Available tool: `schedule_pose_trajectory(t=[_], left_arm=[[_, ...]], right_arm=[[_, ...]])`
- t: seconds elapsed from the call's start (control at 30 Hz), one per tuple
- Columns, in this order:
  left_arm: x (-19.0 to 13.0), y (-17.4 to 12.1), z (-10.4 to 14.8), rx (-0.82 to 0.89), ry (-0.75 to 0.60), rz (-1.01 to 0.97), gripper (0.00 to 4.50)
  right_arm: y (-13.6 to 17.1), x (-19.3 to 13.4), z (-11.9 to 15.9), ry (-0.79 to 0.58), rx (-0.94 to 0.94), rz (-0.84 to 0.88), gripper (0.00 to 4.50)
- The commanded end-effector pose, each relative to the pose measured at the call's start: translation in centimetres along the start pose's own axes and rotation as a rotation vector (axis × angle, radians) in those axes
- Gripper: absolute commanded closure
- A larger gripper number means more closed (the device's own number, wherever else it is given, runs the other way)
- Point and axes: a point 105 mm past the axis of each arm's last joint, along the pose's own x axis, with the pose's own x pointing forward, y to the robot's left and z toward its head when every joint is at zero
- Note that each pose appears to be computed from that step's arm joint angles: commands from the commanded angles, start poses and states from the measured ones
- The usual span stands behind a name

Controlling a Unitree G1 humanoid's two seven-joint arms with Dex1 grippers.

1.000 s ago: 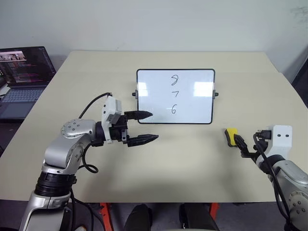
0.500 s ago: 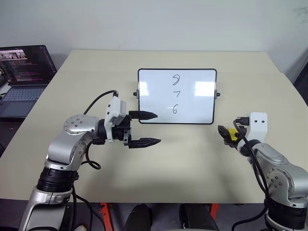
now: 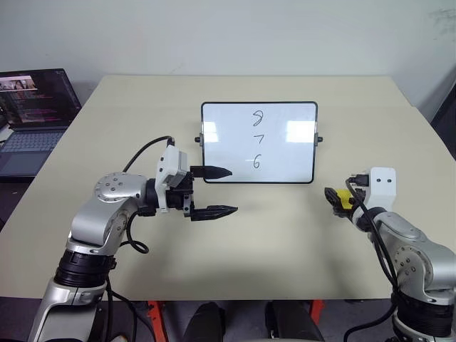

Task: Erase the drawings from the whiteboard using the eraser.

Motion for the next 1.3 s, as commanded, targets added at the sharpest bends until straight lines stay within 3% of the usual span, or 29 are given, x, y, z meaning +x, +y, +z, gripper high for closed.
schedule_pose_trajectory(t=[0.03, 1.3], left_arm=[[0.0, 0.0, 1.1, 0.06, -0.013, 0.005, 0.0], [0.1, 0.0, 1.4, 0.071, -0.02, 0.013, 0.0]], right_arm=[[-0.1, -0.1, 0.5, -0.031, 0.001, -0.011, 0.02], [-0.9, 1.0, -0.5, -0.004, 0.039, -0.064, 0.02]])
